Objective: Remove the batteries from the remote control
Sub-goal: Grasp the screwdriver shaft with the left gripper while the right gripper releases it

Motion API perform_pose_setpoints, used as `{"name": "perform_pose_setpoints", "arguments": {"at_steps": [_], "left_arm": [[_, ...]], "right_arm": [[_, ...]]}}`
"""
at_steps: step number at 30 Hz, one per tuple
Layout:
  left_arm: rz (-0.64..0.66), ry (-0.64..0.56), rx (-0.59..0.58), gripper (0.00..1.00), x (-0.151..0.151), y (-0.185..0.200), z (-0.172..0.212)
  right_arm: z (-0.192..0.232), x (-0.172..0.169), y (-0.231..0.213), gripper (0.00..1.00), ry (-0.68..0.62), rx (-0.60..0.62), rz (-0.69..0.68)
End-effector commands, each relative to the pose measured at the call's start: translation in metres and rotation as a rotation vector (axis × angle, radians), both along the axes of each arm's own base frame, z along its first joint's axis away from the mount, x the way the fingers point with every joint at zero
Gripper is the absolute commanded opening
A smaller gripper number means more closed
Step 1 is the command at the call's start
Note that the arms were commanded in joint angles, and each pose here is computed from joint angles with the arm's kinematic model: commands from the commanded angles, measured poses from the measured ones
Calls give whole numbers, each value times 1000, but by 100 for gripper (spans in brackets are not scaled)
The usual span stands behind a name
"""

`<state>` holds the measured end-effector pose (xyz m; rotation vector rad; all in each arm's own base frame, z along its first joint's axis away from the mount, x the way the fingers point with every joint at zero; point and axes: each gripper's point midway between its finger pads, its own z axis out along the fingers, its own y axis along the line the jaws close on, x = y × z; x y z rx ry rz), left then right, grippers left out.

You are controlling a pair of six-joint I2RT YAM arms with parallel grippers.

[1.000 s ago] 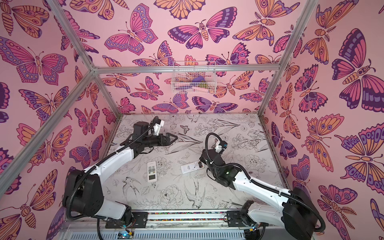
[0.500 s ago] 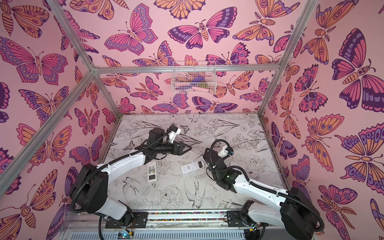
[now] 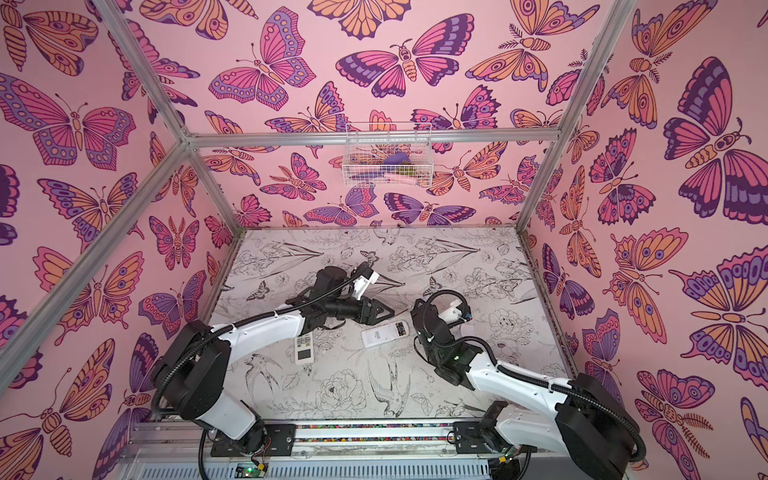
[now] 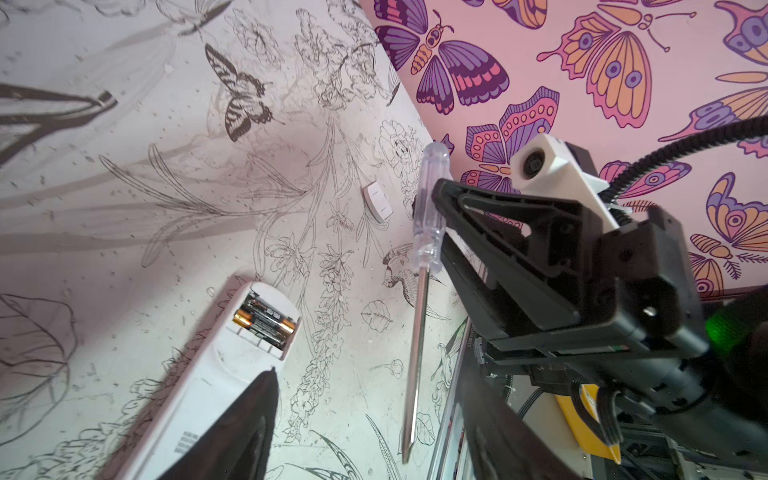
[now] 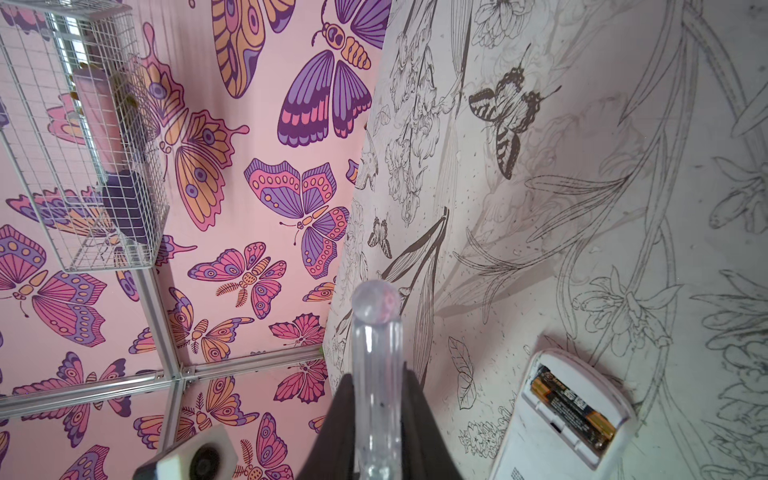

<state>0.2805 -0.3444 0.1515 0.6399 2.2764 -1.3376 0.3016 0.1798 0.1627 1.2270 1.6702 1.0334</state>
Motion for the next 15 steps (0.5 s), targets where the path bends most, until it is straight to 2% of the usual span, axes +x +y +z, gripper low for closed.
{"name": "perform_pose_setpoints", "arguments": {"at_steps": [1,9,13,15], "left_arm": [[-34,0,11,66,-6,-8,-5],[-64,7,7,55,-10,-16,-2],[-72,15,-8,41,-11,-18,3],[-73,16,-18,38,-11,-19,4]], "right_arm": [[2,3,-10,0,-12,36,-66],[1,5,-5,0,-19,40,-53],[-1,6,-1,0,-28,43,-40],[-3,7,-1,0,-26,40,-41]]}}
